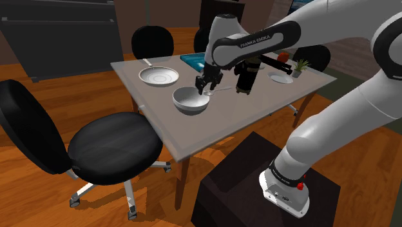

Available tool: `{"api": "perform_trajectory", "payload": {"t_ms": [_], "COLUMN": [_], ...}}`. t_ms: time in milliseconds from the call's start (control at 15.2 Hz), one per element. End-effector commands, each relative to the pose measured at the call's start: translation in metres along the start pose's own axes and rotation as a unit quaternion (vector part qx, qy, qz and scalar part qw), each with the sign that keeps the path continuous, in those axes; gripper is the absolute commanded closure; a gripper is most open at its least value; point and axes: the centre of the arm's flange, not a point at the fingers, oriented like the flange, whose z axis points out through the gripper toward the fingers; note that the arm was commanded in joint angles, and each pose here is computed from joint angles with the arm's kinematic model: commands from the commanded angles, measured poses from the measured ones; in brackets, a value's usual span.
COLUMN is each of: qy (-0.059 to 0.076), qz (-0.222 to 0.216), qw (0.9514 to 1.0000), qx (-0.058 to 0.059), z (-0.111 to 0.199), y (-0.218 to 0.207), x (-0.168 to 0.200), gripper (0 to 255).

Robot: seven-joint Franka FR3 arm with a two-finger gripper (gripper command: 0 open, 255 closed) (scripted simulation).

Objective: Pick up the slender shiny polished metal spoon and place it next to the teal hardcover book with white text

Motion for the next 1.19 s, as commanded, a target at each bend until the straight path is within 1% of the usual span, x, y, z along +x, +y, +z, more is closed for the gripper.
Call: {"api": "perform_trajectory", "payload": {"t_ms": [0,1122], "qy": [0.0,0.0], "qz": [-0.001,-0.001], "qw": [1.0,1.0], "qx": [0.0,0.0], "z": [0.004,0.03], "y": [0.024,0.209], "x": [0.016,0.14], "gripper": [255,255]}}
